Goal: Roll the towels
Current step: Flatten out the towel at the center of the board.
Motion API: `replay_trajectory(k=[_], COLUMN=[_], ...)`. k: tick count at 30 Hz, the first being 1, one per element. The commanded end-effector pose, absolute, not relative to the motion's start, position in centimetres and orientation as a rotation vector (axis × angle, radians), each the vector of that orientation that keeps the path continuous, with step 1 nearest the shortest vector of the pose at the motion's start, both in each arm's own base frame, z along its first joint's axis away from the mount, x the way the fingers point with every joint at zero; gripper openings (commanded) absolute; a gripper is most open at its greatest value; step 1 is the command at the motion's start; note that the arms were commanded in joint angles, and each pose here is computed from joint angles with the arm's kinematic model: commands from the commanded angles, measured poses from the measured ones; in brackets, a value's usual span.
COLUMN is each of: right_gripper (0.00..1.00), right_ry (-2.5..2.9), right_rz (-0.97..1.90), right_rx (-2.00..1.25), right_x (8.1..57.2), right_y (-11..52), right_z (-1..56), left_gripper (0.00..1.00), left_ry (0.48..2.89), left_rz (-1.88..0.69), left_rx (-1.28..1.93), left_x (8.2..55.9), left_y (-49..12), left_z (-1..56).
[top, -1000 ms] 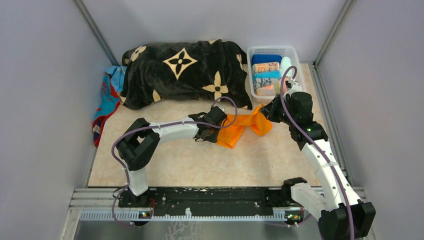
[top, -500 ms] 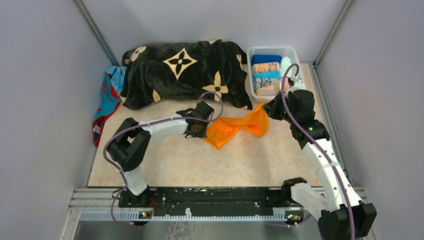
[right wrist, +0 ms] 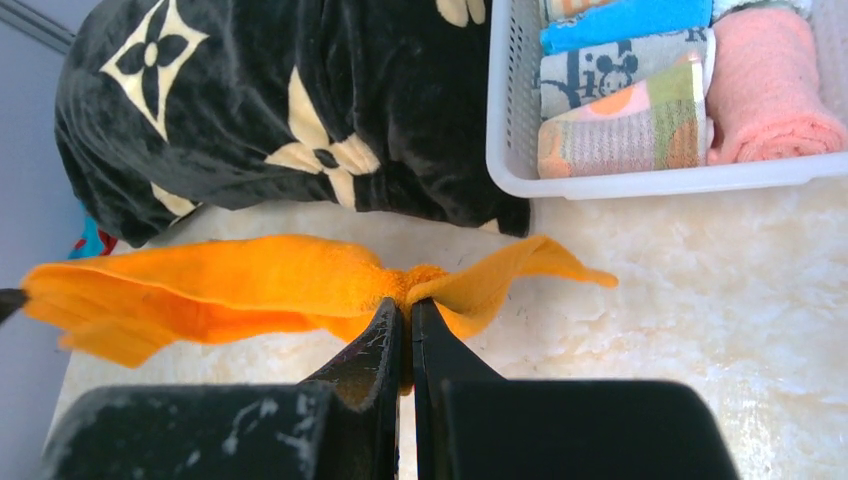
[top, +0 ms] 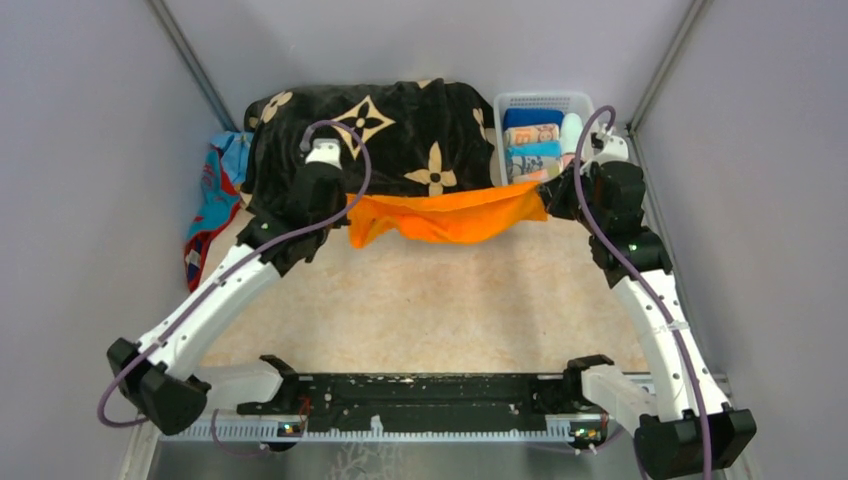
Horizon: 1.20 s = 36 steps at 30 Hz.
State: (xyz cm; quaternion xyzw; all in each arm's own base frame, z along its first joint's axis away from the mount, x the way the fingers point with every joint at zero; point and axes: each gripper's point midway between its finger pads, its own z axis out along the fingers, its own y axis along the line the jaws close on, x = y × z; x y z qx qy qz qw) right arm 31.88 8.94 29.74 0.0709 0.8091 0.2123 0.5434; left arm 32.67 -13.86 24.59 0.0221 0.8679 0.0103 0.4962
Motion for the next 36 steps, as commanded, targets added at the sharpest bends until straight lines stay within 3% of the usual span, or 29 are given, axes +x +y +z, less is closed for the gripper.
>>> replay_trajectory(k=[1, 12, 18, 22, 29, 36], right_gripper=[0.0, 0.0, 0.0, 0.02, 0.03, 0.0], right_ry=[1.793, 1.888, 2.098, 2.163, 2.213, 2.162], right_rz=[0.511, 0.627, 0.707, 0.644, 0.516, 0.552], right_rx=[0.146, 0.071, 0.131, 0.256, 0.443, 0.532], right_x=[30.9, 22.6, 20.7, 23.3, 31.6, 38.9], right_y=[8.5, 9.6, 10.5, 9.8, 8.5, 6.9], right_z=[34.2, 33.1, 27.5, 22.8, 16.7, 15.7], left_gripper=[0.0, 0.0, 0.0, 0.0, 0.0, 0.0], left_ry=[2.011, 2.002, 2.094, 2.178, 2.155, 2.17], left_rz=[0.095, -0.197, -0.305, -0.211, 0.051, 0.17], left_rx=[0.033, 0.048, 0.081, 0.013, -0.118, -0.186], left_x=[31.0, 22.1, 19.7, 21.7, 29.5, 37.3], left_y=[-10.6, -8.7, -9.7, -9.9, -10.0, -9.7], left_z=[27.7, 28.5, 26.9, 23.3, 18.6, 16.8])
